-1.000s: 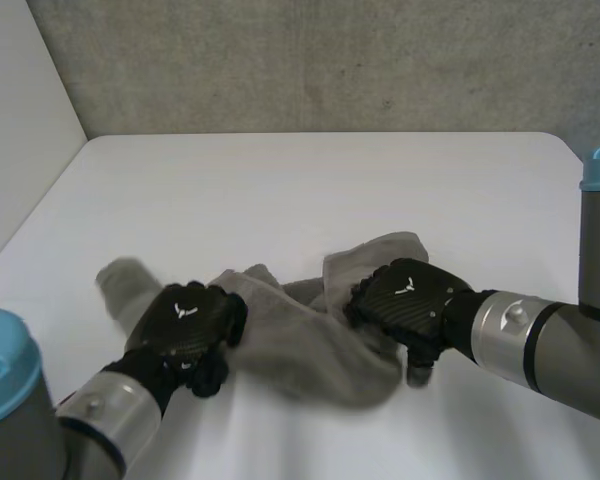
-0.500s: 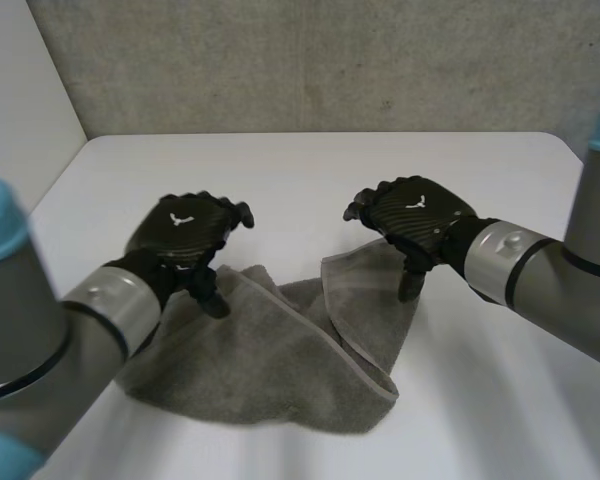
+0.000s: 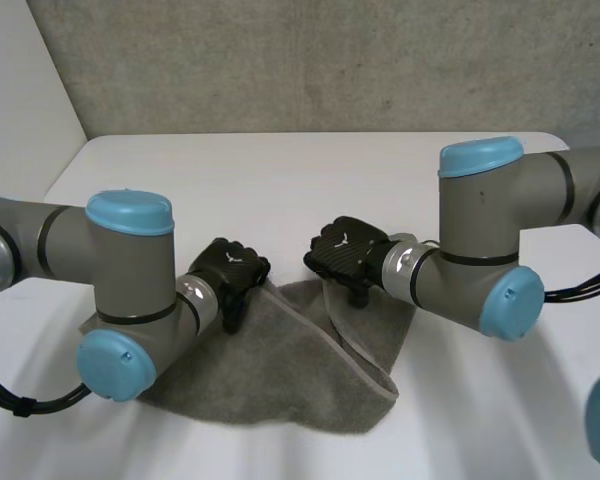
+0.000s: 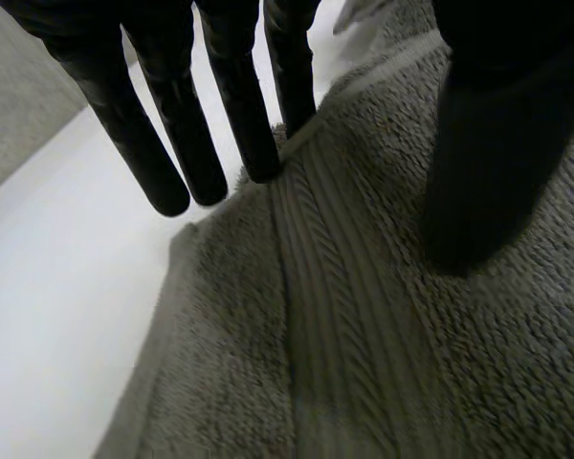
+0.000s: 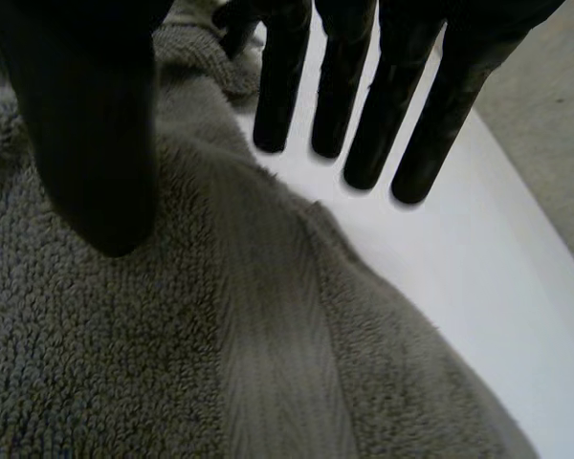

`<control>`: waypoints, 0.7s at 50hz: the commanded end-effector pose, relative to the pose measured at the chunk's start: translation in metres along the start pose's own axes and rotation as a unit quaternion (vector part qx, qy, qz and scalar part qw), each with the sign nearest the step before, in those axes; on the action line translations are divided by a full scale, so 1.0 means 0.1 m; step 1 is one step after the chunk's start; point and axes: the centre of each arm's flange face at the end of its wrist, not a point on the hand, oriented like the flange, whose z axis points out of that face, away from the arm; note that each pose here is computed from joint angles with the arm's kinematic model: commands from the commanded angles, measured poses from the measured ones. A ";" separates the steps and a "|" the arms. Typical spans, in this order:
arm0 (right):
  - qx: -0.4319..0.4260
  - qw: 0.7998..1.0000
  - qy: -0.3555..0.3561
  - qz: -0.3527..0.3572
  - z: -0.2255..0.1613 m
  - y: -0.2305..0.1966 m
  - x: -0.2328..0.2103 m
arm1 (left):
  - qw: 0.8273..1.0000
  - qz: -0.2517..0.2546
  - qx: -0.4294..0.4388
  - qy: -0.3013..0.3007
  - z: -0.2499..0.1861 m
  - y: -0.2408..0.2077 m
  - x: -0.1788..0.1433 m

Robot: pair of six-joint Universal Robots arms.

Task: Fold the towel.

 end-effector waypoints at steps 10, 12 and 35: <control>0.015 0.998 0.057 -0.018 0.04 -0.22 0.29 | 0.998 0.001 0.055 -0.030 0.02 -0.32 -0.16; 0.025 0.996 0.082 -0.010 0.02 -0.30 0.39 | 0.996 0.002 0.076 -0.044 0.01 -0.44 -0.23; 0.312 0.856 0.380 0.161 -1.12 -0.93 1.82 | 0.857 -0.136 0.374 -0.327 -0.86 -1.56 -1.47</control>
